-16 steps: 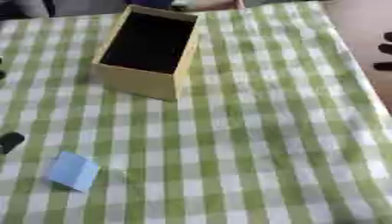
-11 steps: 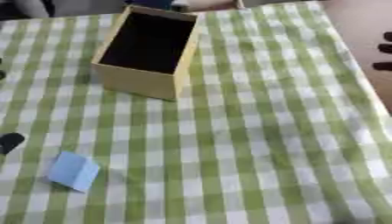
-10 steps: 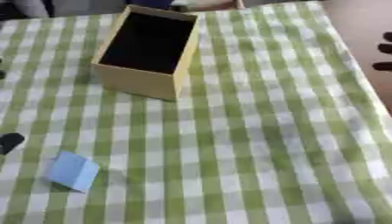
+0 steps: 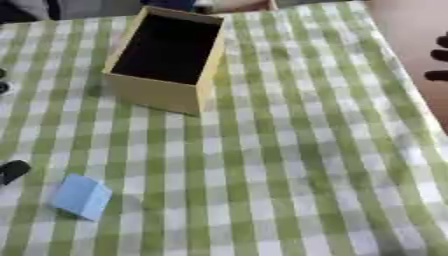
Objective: Pick up objects on the table and place them in the box.
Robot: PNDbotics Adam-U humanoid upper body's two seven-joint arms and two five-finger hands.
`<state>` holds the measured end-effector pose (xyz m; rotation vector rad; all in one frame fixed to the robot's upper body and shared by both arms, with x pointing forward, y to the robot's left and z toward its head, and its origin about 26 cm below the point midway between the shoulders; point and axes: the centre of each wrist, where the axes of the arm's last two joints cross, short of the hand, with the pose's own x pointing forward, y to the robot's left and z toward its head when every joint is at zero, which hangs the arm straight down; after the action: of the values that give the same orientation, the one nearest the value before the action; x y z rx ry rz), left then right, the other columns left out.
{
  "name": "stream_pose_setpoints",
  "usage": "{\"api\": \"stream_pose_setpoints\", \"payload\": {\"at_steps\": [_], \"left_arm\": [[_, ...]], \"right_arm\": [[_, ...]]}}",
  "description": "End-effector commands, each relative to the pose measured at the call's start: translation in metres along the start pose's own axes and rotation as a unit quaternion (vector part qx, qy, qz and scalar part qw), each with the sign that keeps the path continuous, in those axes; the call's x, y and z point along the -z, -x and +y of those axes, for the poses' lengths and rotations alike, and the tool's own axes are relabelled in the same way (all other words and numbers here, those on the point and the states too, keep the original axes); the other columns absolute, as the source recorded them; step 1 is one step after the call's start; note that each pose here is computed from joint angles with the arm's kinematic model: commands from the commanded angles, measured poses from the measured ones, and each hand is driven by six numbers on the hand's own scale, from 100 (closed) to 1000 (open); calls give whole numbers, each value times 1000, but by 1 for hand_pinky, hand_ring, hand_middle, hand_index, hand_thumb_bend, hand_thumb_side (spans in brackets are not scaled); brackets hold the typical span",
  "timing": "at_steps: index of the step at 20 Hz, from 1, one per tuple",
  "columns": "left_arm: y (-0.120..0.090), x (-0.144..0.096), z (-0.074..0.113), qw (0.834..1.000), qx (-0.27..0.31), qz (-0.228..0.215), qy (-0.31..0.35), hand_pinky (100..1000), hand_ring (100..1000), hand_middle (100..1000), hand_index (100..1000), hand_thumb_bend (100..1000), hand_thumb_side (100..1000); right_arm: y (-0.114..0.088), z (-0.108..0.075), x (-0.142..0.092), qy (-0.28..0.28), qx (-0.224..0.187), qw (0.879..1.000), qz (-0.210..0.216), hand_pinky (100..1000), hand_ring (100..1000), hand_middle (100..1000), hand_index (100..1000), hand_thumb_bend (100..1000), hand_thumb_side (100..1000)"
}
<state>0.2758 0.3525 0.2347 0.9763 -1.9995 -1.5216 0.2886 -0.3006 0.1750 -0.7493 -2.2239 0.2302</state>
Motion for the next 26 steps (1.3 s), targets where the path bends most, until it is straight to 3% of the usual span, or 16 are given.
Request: {"api": "stream_pose_setpoints", "payload": {"at_steps": [1,8,20,23,26], "left_arm": [[-3,6,12,998,32,-22,51,871,838,832,902,670,358],[-10,21,14,983,45,-53,170,872,852,836,912,716,368],[-21,41,18,954,33,-83,285,873,861,845,913,717,330],[-24,46,19,949,32,-91,300,873,861,849,906,653,240],[-27,49,16,941,22,-102,323,873,858,853,899,642,222]], "right_arm": [[-6,-5,5,1,-3,1000,-17,677,812,803,890,100,1000],[-7,-3,5,-4,2,1000,-18,677,812,803,890,100,1000],[-8,-1,6,-13,7,1000,-21,678,812,802,890,100,1000],[-9,-1,6,-15,9,1000,-22,678,812,802,890,100,1000],[-9,0,6,-15,10,1000,-21,677,812,802,890,100,1000]]}}
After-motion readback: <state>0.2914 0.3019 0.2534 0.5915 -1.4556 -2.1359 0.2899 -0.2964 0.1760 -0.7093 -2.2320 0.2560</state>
